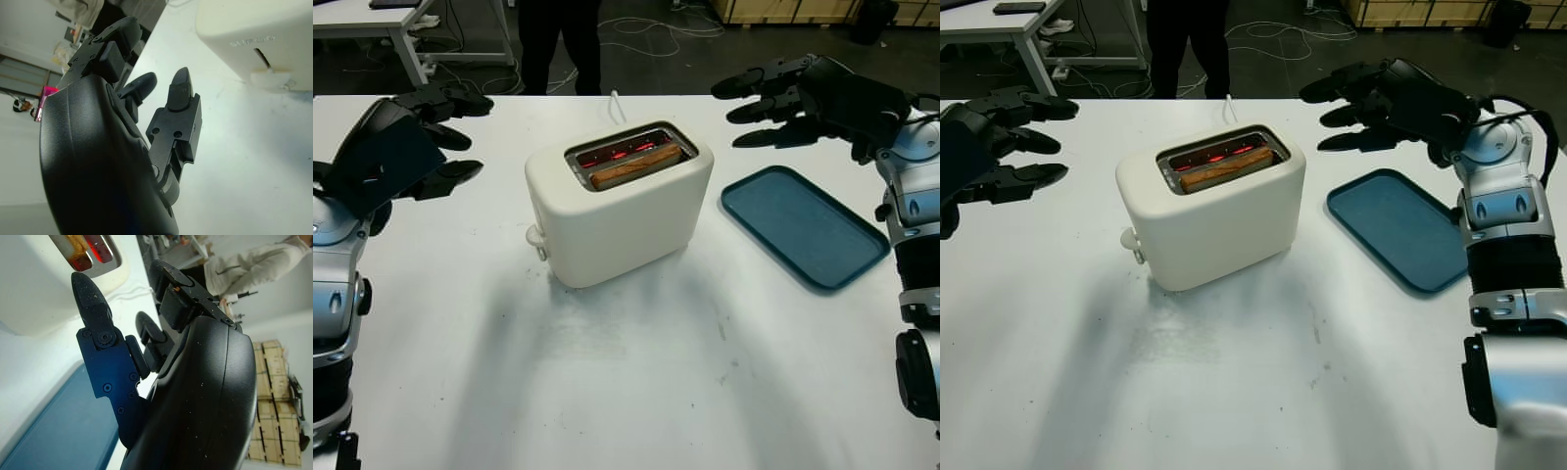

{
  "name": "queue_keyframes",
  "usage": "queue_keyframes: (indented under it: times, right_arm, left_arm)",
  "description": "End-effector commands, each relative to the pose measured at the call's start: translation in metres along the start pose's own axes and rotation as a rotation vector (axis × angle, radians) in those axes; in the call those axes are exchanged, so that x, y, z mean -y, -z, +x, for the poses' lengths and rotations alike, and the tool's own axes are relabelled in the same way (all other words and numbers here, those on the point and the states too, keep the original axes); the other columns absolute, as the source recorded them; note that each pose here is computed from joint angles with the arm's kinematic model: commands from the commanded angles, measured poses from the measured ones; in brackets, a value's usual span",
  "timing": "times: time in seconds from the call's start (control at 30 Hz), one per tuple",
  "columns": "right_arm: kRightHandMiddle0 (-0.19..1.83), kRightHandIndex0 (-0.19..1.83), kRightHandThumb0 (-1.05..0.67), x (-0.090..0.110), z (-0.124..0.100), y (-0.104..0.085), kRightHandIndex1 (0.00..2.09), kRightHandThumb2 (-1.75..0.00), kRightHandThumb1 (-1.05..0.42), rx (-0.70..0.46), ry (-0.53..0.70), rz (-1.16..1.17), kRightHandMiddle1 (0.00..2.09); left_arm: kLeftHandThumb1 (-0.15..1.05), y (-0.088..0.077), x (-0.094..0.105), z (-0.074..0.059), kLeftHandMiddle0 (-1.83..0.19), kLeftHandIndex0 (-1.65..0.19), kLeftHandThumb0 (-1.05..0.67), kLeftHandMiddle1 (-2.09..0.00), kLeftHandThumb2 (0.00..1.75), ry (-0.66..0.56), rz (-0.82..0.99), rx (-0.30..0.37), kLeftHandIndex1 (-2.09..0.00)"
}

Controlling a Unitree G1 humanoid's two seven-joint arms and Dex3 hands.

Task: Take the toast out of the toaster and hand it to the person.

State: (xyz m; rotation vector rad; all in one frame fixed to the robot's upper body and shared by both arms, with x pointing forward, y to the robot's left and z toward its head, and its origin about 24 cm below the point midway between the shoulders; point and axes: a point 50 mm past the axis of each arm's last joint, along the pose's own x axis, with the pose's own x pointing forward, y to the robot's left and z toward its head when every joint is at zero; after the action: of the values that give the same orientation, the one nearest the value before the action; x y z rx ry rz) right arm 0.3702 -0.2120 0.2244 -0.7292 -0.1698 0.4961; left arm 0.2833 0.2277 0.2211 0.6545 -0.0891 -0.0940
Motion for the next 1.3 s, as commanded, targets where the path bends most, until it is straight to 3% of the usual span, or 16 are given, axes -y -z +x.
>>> queue_keyframes:
  times: [0.0, 0.63, 1.27]
  right_arm:
    - [0.69, 0.71, -0.51, 0.0009, -0.0002, -0.001, 0.1, 0.0, -0.78, -0.003, -0.001, 0.004, 0.0]
    - [0.69, 0.72, -0.56, -0.0006, 0.0003, -0.0009, 0.11, 0.0, -0.77, 0.011, -0.007, 0.011, 0.0]
    - [0.69, 0.7, -0.5, -0.0017, 0.0014, -0.0008, 0.13, 0.0, -0.77, 0.018, -0.011, 0.03, 0.0]
  left_arm:
    - [0.92, 0.0, -0.0004, -0.0009, -0.15, -0.34, 0.13, -1.08, 0.29, -0.008, 0.005, 0.009, -0.5]
    - [0.92, 0.002, -0.0007, -0.0026, -0.16, -0.35, 0.13, -1.09, 0.29, -0.021, 0.006, 0.008, -0.51]
    - [0.92, 0.0029, -0.0002, 0.0002, -0.11, -0.33, 0.08, -1.11, 0.3, 0.0, -0.018, 0.0, -0.51]
